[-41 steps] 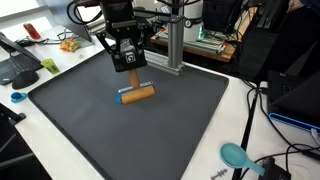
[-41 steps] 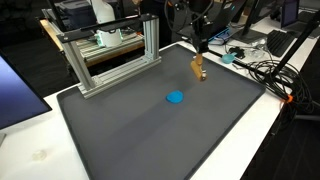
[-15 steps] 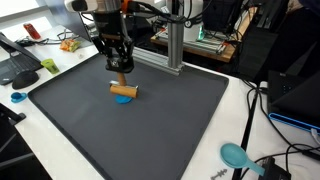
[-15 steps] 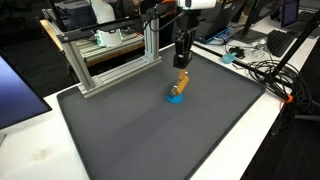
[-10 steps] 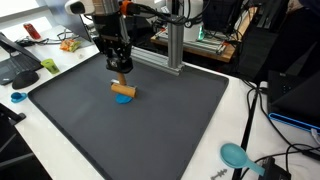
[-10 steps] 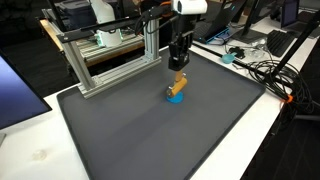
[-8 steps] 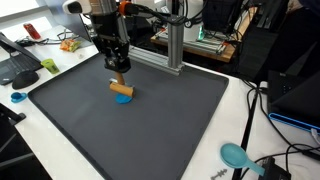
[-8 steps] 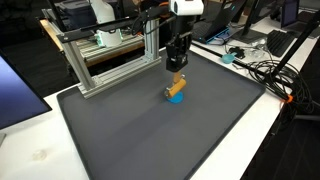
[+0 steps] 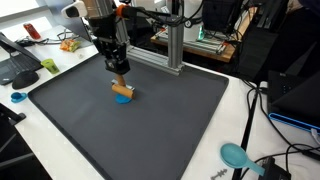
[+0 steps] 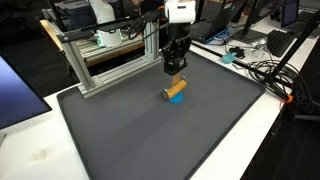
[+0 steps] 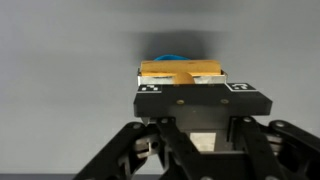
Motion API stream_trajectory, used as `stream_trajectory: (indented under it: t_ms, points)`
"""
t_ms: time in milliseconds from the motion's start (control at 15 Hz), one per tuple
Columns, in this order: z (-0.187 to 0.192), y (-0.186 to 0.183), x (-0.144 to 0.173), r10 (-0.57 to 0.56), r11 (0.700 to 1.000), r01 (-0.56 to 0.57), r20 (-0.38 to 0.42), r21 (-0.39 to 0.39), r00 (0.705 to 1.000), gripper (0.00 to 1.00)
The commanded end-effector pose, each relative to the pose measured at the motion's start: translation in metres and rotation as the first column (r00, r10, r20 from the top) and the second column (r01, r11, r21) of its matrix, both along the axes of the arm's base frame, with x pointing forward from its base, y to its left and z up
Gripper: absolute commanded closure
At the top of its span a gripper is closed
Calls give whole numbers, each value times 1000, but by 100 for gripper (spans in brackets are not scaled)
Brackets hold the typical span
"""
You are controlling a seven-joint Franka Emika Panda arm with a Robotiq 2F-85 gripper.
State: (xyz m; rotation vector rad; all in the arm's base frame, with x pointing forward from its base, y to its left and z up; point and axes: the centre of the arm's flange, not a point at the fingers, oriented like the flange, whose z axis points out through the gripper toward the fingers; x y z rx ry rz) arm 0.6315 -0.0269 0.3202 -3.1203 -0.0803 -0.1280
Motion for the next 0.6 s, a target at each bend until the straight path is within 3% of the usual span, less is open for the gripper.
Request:
stream_trajectory:
  t_ms: [0, 533]
  points:
    - [0, 1, 7, -52, 999, 52, 3, -8, 999, 78]
    - [-14, -6, 16, -113, 994, 113, -36, -9, 993, 78]
